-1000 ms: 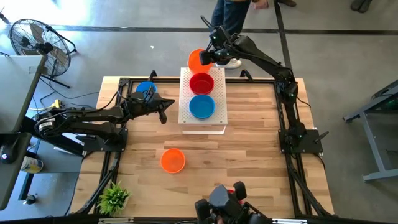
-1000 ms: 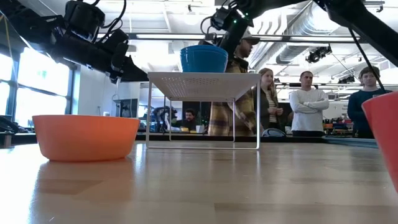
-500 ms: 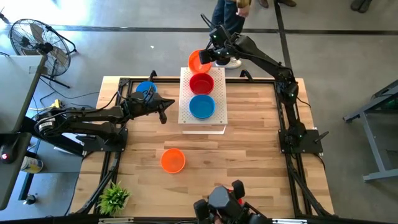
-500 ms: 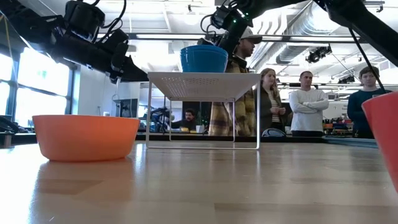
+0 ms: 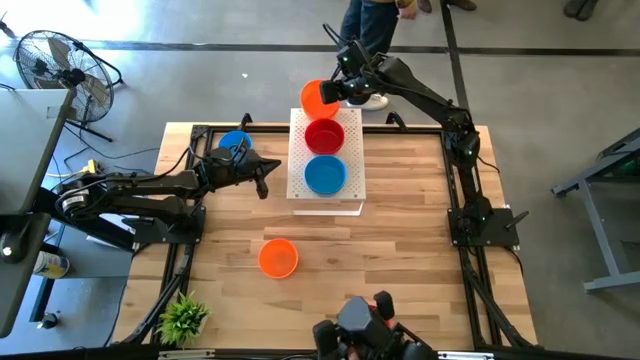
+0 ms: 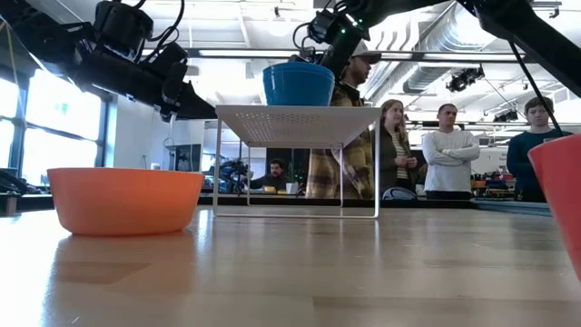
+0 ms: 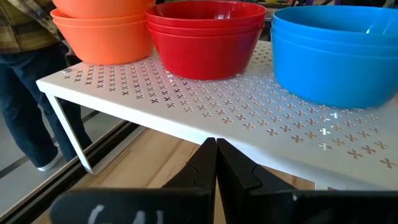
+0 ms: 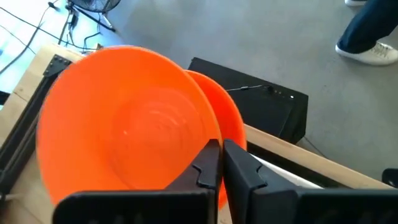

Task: Pick & Place Mini bowls
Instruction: Stack the orange bowl on top of the other orange bowls on the shelf

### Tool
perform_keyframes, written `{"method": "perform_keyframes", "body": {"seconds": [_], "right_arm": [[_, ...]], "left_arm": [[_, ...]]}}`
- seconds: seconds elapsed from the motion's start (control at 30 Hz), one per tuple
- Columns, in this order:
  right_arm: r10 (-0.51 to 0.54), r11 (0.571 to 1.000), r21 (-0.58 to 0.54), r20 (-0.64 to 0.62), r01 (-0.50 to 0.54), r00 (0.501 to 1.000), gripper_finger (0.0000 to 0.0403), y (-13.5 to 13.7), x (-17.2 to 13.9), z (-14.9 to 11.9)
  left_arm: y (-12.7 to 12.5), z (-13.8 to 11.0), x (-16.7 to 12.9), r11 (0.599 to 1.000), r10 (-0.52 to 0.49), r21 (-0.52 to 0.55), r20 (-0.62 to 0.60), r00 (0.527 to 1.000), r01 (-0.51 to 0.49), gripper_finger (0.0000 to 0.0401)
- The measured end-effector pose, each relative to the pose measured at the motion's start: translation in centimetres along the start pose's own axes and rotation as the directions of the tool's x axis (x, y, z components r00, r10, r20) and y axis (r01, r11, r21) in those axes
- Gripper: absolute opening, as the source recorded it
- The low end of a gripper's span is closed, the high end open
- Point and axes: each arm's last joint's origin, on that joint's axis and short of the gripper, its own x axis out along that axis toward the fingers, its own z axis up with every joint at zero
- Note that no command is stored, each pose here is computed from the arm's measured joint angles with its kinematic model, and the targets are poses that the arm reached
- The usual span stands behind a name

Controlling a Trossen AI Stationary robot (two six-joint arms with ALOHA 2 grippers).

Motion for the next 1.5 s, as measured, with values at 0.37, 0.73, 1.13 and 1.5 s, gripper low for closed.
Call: {"method": "perform_keyframes", "body": {"seconds": [0.37, 0.73, 1.13, 1.5], "right_arm": [[-0.008, 1.0, 0.018, -0.022, 0.008, 1.0, 0.0022, -0.2, 0.0, -0.1], [-0.006, 1.0, -0.015, -0.014, 0.005, 1.0, 0.0078, -0.2, 0.0, 0.0], [0.016, 0.908, -0.418, 0.009, -0.011, 1.0, 0.0007, 1.6, -3.0, -1.1], [0.289, 0.847, -0.512, 0.213, -0.145, 0.933, 0.0001, 0.2, -3.4, -6.9]], "left_arm": [[0.0, 0.0, 0.0, 1.0, 0.0, 0.0, 0.0, 1.0, 0.0, 0.0005], [0.0, 0.0, 0.0, 1.0, 0.0, 0.0, -0.001, 1.0, 0.0, 0.0005], [0.0, -0.1, 0.0, 1.0, -0.001, 0.0, -0.014, 1.0, 0.001, 0.0005], [-0.1, -0.1, 0.0, 1.0, -0.022, 0.0, -0.015, 1.0, 0.022, 0.0005]]}}
